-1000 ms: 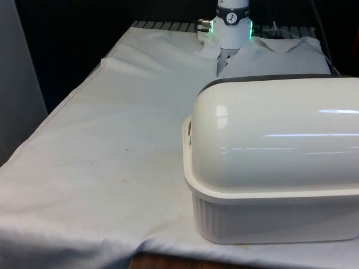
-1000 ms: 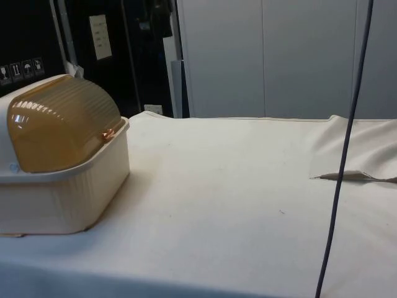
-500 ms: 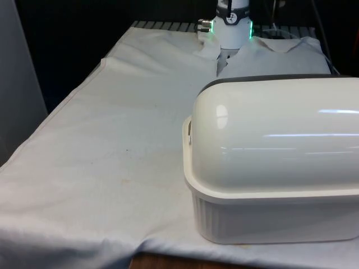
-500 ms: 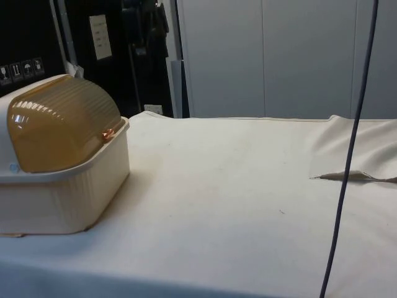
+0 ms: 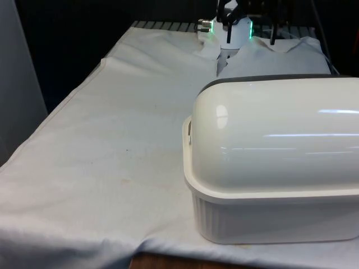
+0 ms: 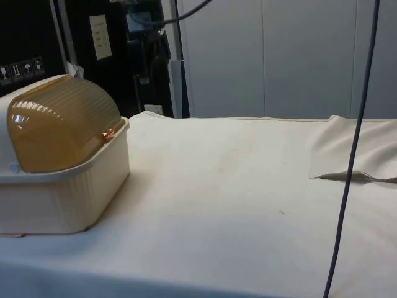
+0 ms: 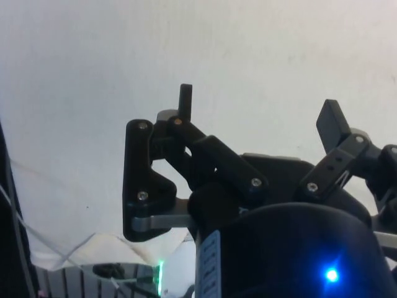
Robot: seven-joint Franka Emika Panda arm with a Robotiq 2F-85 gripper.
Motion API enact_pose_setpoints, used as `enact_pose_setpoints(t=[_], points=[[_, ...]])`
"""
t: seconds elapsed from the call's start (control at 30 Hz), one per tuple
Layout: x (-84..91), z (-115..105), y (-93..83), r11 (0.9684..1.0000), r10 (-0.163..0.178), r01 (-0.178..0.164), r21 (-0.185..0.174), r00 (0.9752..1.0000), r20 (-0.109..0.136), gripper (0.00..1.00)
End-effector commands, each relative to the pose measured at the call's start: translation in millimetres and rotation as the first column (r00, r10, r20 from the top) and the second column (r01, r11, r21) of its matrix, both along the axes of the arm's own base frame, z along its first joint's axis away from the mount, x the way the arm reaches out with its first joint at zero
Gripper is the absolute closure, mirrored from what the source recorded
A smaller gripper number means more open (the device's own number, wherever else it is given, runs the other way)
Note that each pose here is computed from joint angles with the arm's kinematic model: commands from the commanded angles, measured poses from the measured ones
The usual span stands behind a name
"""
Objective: Open the lid, then close it.
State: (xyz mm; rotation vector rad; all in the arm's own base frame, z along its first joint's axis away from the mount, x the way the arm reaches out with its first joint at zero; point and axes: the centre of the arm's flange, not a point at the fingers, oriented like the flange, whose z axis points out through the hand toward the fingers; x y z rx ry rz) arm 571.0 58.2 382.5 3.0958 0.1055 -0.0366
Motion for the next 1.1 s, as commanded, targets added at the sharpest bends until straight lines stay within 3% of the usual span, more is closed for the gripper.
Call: enact_pose_setpoints(t=[0.0, 0.17, 0.2, 0.27, 0.43, 0.47, 0.5, 0.7, 0.73, 0.77, 0.9, 0.97, 1.0, 1.03, 1.07], points=[[0.0, -3.1, 0.5, 1.0, 0.002, -0.002, 0.0, 0.9999, 0.012, 0.0], [-2.6, -21.2, 2.1, 1.0, 0.01, -0.01, 0.001, 0.9996, 0.025, 0.0], [-2.0, -14.8, 0.4, 1.0, 0.005, -0.005, 0.0, 0.9999, 0.01, 0.0], [-3.5, -26.9, 2.6, 0.9999, 0.012, -0.012, 0.001, 0.9995, 0.031, 0.0], [-4.9, -37.8, 5.9, 0.9998, 0.018, -0.018, 0.003, 0.9985, 0.051, 0.0], [-4.8, -37.4, 3.7, 0.9999, 0.014, -0.014, 0.003, 0.9992, 0.038, 0.0], [-5.1, -40.3, 7.6, 0.9998, 0.022, -0.022, 0.003, 0.9979, 0.061, 0.0], [-4.3, -44.7, 13.6, 0.9994, 0.034, -0.035, 0.007, 0.9945, 0.099, 0.0], [-5.0, -44.2, 11.2, 0.9995, 0.029, -0.03, 0.01, 0.9963, 0.081, 0.0], [-4.0, -44.6, 14.8, 0.9992, 0.037, -0.038, 0.008, 0.9936, 0.107, 0.0], [-3.3, -46.1, 19.1, 0.9987, 0.047, -0.049, 0.014, 0.9904, 0.13, 0.0], [-2.7, -48.2, 22.2, 0.9983, 0.053, -0.056, 0.017, 0.9875, 0.149, 0.0], [-3.1, -47.7, 20.9, 0.9984, 0.051, -0.054, 0.018, 0.9895, 0.136, 0.0], [-2.4, -49.5, 24.0, 0.998, 0.057, -0.061, 0.017, 0.9865, 0.154, 0.0], [-2.4, -50.6, 25.7, 0.9978, 0.061, -0.065, 0.017, 0.9855, 0.158, 0.0]])
